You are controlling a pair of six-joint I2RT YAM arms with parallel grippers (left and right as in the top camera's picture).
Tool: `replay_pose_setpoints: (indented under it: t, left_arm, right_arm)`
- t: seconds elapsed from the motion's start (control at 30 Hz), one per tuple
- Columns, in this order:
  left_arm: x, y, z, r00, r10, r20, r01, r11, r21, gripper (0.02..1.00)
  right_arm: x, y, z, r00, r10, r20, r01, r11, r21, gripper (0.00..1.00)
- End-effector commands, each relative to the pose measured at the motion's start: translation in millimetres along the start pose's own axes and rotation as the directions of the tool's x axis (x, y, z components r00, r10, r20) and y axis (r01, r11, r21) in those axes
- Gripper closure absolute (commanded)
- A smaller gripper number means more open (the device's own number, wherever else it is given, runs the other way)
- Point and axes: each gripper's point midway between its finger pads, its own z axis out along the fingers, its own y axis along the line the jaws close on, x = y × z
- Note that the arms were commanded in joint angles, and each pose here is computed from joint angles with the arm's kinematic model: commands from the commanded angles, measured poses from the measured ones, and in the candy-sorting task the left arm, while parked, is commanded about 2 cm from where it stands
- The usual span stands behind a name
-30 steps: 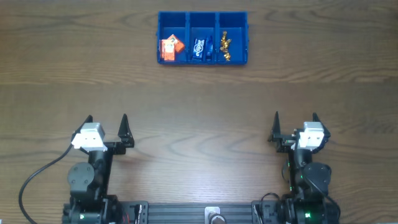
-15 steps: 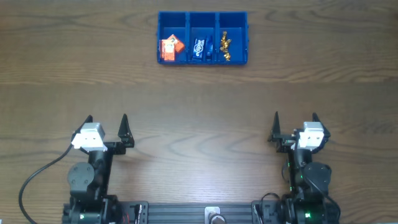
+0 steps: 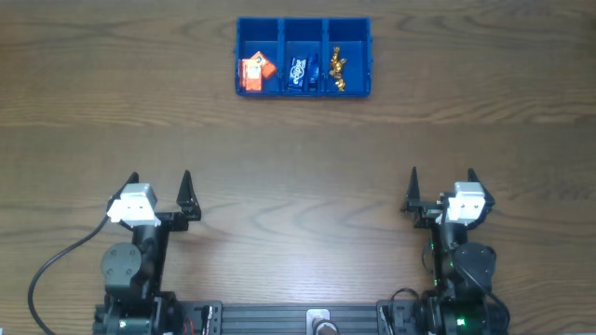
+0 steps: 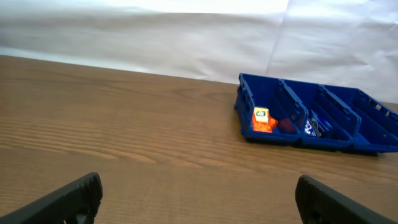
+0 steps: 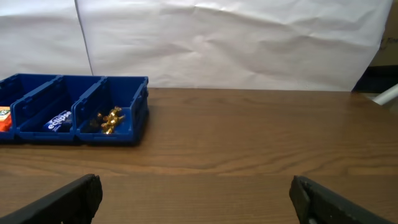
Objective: Sort Candies Into Trays
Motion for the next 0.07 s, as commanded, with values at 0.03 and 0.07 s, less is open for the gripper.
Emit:
replay_pose_setpoints:
  t: [0.03,0.07]
  left_arm:
    - [15.9,2.8,0.7,0.999,0.002,-0.049,-0.002,1.0,-0.007,0.02]
    - [15.9,2.8,0.7,0.999,0.002,-0.049,-0.002,1.0,-0.007,0.02]
  right_arm:
    - [0.5,0.2,-0.3,1.0,-0.011,0.001,0.011,1.0,-0.004,0.003]
    - [0.6,0.2,-0.3,1.0,-0.011,0.0,0.011,1.0,-0.004,0.003]
